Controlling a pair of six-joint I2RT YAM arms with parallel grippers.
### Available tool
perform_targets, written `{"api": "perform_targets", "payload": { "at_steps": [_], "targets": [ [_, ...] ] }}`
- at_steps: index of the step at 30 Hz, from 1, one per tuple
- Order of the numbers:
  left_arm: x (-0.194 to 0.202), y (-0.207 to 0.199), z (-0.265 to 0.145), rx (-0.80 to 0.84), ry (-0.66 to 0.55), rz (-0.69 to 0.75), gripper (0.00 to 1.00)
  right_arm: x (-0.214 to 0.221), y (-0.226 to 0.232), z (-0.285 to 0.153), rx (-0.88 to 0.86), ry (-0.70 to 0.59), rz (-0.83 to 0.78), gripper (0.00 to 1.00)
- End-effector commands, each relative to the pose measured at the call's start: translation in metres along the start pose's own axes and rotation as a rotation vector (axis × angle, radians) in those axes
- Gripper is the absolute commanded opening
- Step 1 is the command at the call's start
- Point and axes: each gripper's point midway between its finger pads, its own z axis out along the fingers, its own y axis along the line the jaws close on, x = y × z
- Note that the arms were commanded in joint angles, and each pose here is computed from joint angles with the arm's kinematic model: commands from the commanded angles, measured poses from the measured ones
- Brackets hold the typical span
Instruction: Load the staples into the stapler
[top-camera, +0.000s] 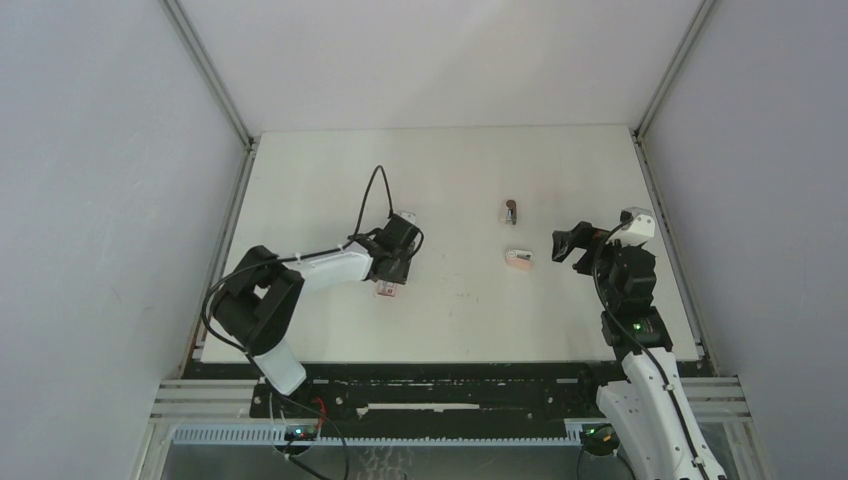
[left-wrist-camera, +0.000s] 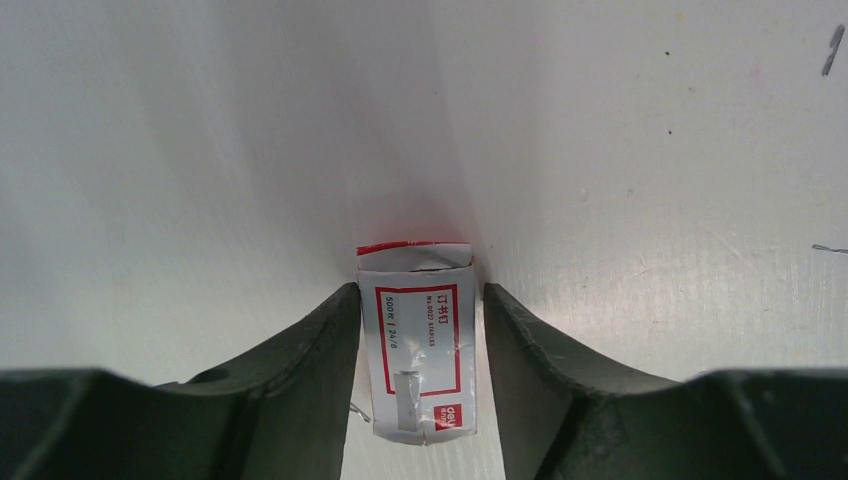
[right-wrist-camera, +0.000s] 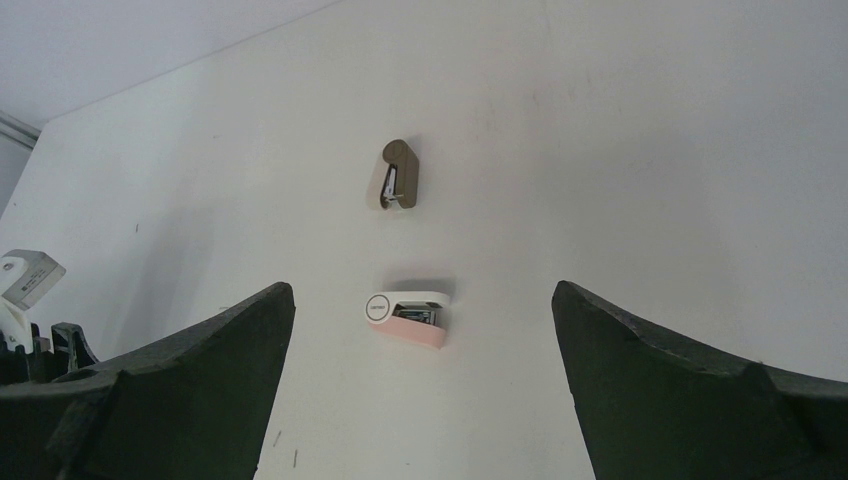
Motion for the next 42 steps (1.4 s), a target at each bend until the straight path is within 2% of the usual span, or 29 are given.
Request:
{"api": "perform_targets", "payload": {
  "at_steps": [1,7,11,15,19,24,30,37,42],
  "targets": [
    [0.020,0.012,-0.007,-0.056,0.054,0.080,0.49,-0.012,0.004,0.001,-0.019,-0.041,-0.014,1.00],
    [0.018,0.004,-0.013,-0.041,0.054,0.111,0.45,-0.011,0.005,0.002,-0.024,-0.039,-0.013,1.00],
    [0.007,-0.020,-0.039,-0.008,0.049,0.264,0.45,-0.008,0.017,0.004,-0.088,-0.015,-0.020,0.99],
    [-0.001,-0.038,-0.068,0.015,0.047,0.463,0.45,0.006,0.039,0.009,-0.214,0.067,0.001,0.96],
    [-0.003,-0.034,-0.075,0.037,0.032,0.550,0.45,0.025,0.068,0.012,-0.354,0.225,0.080,0.88],
    [-0.003,-0.048,-0.084,0.156,-0.043,0.541,0.45,0.058,0.108,0.018,-0.444,0.448,0.162,0.81],
    [-0.011,-0.050,-0.104,0.220,-0.130,0.547,0.45,0.104,0.166,0.016,-0.619,0.708,0.297,0.64],
    [-0.018,-0.043,-0.111,0.200,-0.167,0.562,0.45,0.120,0.205,0.015,-0.806,0.870,0.409,0.54],
    [-0.019,-0.046,-0.117,0.228,-0.178,0.562,0.45,0.134,0.228,0.024,-0.869,0.943,0.446,0.49]
  ]
}}
